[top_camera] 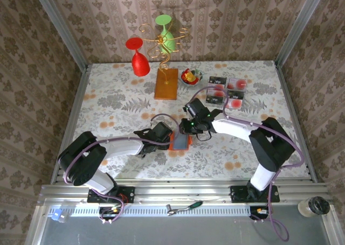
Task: Put the credit cards into the card holder
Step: Press the card holder at the center of the table.
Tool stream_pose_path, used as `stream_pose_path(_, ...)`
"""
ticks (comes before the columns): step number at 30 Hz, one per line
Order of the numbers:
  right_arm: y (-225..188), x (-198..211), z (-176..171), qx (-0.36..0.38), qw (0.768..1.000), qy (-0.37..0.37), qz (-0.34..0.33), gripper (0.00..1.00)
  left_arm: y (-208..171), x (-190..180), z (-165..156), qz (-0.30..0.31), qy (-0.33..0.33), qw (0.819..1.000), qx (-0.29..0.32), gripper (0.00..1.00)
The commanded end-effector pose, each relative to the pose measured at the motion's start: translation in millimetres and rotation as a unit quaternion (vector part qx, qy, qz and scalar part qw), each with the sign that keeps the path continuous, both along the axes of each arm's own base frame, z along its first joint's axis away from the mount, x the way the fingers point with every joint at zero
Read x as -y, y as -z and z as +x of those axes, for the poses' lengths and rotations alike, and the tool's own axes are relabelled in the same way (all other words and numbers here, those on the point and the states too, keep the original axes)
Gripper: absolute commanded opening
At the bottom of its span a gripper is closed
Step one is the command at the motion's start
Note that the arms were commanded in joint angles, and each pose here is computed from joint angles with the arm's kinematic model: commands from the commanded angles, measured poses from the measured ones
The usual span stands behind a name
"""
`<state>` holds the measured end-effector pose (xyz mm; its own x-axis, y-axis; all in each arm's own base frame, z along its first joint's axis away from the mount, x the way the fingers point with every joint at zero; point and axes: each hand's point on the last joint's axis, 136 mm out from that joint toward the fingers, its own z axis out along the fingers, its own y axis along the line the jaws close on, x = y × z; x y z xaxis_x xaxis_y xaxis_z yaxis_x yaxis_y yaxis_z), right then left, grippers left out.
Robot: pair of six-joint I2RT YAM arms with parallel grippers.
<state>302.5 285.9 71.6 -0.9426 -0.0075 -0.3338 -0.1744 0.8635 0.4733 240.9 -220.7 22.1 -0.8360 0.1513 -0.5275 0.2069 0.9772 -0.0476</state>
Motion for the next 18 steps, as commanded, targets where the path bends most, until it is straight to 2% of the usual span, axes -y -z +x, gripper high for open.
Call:
stream_pose_path(1,2,2,-15,-0.005,1.0,0.003,-0.014,0.15,-11,5,2,-0.007,-0.003,1.0,0.013,0.71)
stream_pose_path(11,33,16,-11,-0.01,0.998,0.025,-0.058,0.14,-22,4,4,-0.01,-0.009,1.0,0.02,0.71)
stream_pose_path(18,43,26,-1,-0.02,0.998,0.028,-0.059,0.13,-35,7,7,-0.01,-0.006,1.0,0.027,0.71)
